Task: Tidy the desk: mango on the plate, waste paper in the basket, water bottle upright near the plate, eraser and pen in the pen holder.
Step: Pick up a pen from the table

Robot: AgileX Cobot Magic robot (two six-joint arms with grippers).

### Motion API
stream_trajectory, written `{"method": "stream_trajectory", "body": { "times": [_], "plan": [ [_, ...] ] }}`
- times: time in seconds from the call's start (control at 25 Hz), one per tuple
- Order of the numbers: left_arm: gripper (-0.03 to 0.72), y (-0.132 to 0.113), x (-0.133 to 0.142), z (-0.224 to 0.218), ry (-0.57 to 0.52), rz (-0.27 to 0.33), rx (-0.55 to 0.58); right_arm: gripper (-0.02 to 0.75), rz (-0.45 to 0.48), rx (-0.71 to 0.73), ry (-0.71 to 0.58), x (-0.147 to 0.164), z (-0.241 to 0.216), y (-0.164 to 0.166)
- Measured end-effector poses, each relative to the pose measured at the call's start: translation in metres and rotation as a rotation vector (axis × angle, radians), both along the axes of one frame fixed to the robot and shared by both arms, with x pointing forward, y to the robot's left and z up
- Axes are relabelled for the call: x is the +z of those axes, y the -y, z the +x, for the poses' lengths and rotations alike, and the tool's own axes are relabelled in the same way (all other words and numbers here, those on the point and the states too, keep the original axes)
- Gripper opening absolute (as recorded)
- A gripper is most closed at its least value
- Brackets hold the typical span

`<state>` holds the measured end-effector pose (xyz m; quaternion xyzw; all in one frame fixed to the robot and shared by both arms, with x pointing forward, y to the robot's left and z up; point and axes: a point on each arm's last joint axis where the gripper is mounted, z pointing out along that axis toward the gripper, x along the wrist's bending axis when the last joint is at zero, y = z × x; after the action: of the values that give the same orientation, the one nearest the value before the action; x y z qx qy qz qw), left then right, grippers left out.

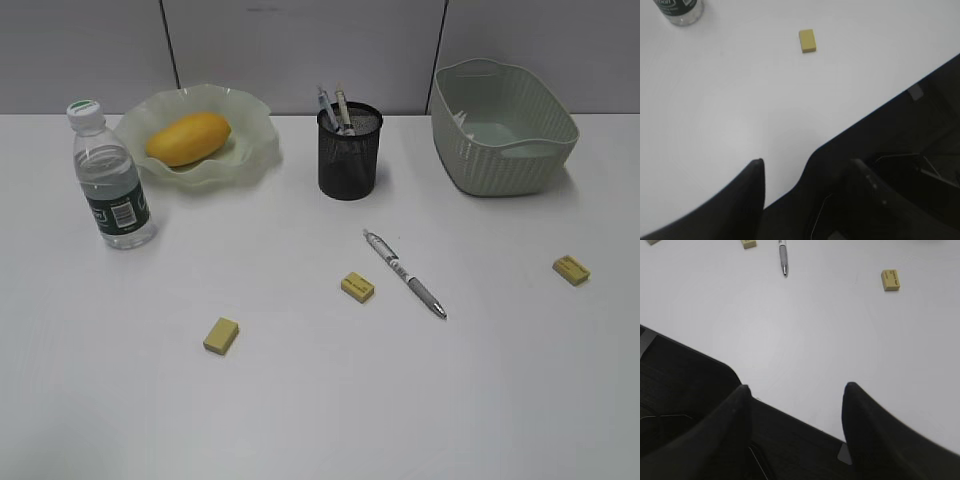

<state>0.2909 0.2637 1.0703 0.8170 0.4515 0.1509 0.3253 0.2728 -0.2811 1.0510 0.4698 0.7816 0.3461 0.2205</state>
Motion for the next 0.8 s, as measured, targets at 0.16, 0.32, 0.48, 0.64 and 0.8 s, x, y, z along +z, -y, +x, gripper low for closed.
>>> {"method": "stream_trajectory", "body": {
  "times": [0.16, 0.32, 0.48, 0.64, 0.8],
  "plan": [
    [0.499, -0.01, -0.007, -0.015, 0.06, -0.05, -0.002, 0.456, 0.0, 0.0, 0.0, 0.0, 0.0, 0.0],
    [0.526, -0.013, -0.016, -0.019, 0.055, -0.048, -0.002, 0.456, 0.001, 0.0, 0.0, 0.0, 0.0, 0.0],
    [0.533, -0.012, -0.016, -0.018, 0.058, -0.048, -0.004, 0.456, 0.0, 0.0, 0.0, 0.0, 0.0, 0.0],
    [0.571, -0.012, -0.016, -0.019, 0.058, -0.048, -0.016, 0.459, -0.005, 0.0, -0.01, 0.008, 0.005, -0.003],
    [0.586, -0.011, -0.016, -0.019, 0.058, -0.049, -0.023, 0.459, -0.035, -0.002, -0.054, 0.02, 0.026, -0.012]
  ]
}}
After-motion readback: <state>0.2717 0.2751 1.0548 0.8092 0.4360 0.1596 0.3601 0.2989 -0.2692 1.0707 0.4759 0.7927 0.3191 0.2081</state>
